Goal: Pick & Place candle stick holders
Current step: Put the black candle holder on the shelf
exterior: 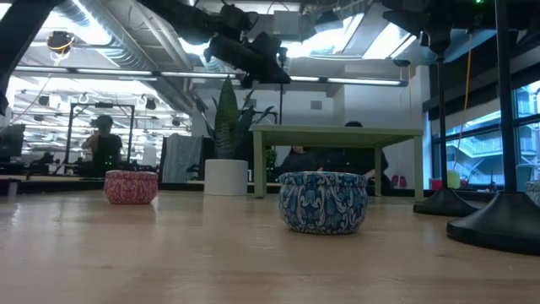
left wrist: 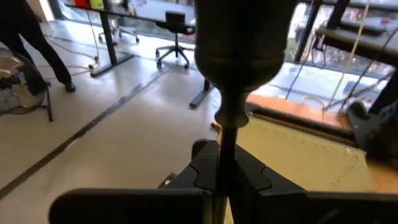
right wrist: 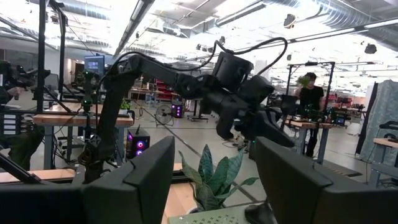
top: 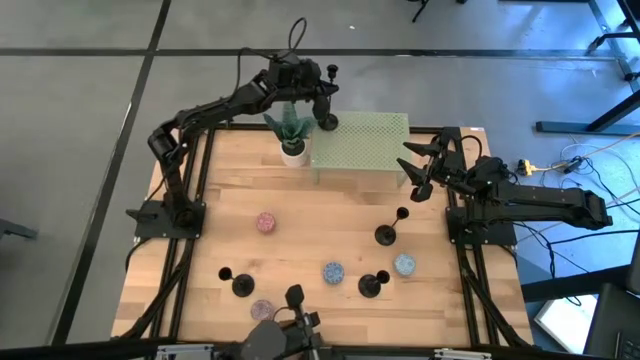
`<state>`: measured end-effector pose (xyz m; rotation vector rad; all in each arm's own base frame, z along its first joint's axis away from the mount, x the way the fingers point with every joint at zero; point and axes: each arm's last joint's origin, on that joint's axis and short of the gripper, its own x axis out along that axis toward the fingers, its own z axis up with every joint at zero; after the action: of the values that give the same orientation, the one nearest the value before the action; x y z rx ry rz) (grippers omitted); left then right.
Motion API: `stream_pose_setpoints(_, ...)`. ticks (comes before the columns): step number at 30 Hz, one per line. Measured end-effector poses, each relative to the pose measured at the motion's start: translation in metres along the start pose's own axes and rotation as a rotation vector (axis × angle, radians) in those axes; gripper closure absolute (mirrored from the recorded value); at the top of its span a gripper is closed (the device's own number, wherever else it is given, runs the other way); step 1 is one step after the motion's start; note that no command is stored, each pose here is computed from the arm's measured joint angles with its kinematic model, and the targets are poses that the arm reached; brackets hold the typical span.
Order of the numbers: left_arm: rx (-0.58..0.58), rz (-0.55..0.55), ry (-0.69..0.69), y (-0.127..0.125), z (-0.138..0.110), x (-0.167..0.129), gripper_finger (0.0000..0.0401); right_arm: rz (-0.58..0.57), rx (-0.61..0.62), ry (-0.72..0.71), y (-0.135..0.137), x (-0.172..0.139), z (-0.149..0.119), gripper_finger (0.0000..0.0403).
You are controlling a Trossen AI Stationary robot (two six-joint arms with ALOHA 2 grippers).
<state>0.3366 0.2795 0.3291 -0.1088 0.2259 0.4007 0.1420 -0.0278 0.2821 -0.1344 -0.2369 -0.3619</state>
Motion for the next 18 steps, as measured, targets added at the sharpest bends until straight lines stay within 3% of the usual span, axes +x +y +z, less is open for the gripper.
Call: stream_pose_setpoints(18, 0.041, -0.008, 0.04, 0.0006, -0.0037, -0.0001, 0.0386, 0.0, -0.001, 0.0, 0.0, 0.0, 0.0, 0.0177)
